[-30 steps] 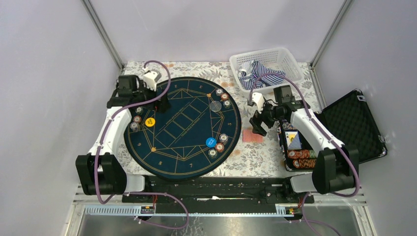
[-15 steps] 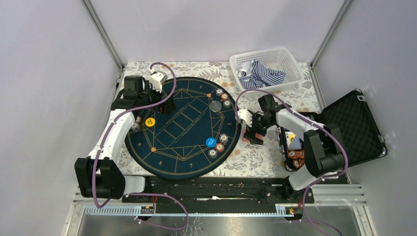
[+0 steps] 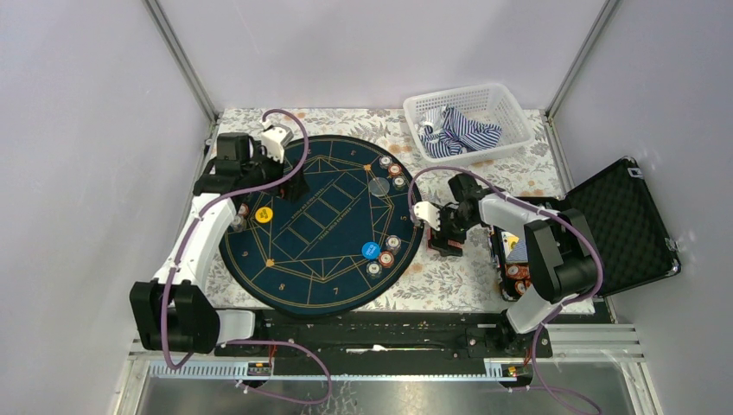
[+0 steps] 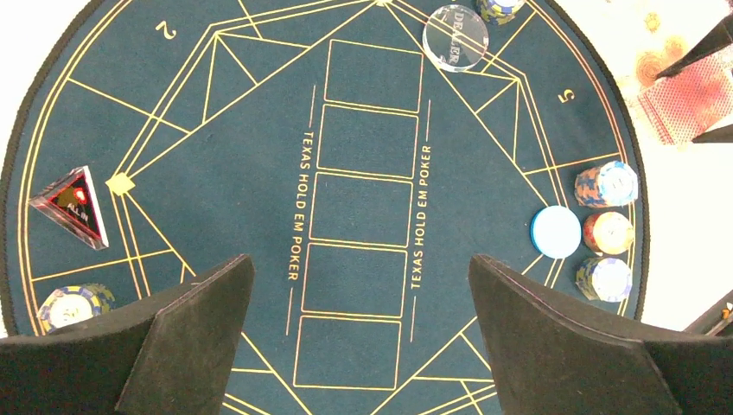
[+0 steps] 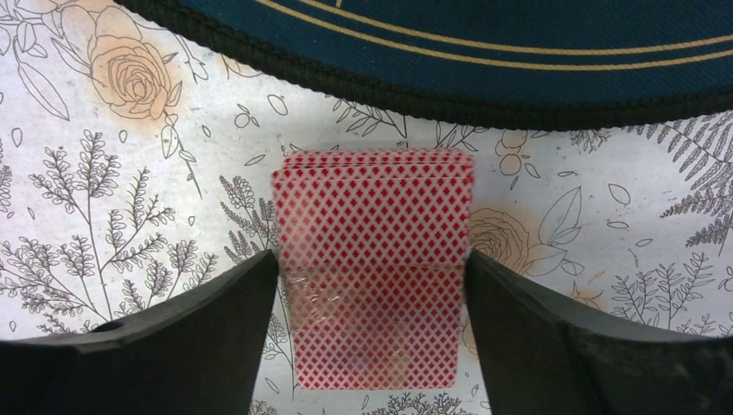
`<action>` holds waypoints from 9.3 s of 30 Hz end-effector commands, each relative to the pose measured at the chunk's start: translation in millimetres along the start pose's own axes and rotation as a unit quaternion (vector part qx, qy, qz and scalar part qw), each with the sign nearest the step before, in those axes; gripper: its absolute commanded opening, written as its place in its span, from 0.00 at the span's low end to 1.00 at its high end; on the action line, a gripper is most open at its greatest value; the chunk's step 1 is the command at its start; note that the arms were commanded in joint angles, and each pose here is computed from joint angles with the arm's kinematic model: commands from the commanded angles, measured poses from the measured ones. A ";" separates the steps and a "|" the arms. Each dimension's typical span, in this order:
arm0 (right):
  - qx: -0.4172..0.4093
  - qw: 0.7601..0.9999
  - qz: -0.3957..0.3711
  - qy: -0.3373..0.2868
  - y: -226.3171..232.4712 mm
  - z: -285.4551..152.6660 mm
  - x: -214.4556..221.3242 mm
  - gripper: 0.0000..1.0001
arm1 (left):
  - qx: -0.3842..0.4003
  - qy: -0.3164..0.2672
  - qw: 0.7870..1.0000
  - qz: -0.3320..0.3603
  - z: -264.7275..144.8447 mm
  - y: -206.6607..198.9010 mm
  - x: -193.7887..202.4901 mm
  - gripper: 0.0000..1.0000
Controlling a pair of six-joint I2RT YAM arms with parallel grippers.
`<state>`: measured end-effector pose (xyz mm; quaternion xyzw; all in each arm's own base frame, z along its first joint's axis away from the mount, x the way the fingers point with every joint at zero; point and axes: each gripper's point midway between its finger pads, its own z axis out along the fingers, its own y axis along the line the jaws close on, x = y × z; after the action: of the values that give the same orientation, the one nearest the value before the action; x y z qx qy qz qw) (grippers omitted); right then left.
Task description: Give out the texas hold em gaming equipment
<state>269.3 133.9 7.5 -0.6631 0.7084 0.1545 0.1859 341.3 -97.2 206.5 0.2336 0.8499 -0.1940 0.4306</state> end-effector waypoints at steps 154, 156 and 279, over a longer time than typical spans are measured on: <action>-0.222 0.789 0.363 -0.443 2.1 -163.8 -280.5 1.00 | 0.569 -0.058 0.787 -0.231 -40.1 -229.0 -53.3 0.05; -0.226 0.789 0.365 -0.440 3.6 -159.5 -281.3 1.00 | 0.571 -0.058 0.786 -0.232 -40.2 -229.8 -54.4 0.07; 0.058 0.982 0.005 -0.179 19.0 -136.7 -239.7 1.00 | 0.494 0.019 0.814 -0.306 9.9 -213.3 -12.9 0.00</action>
<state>252.8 286.1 230.6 -0.5472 0.7083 0.2920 0.3370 247.7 -272.5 229.1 0.0866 0.6806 -0.7156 0.1312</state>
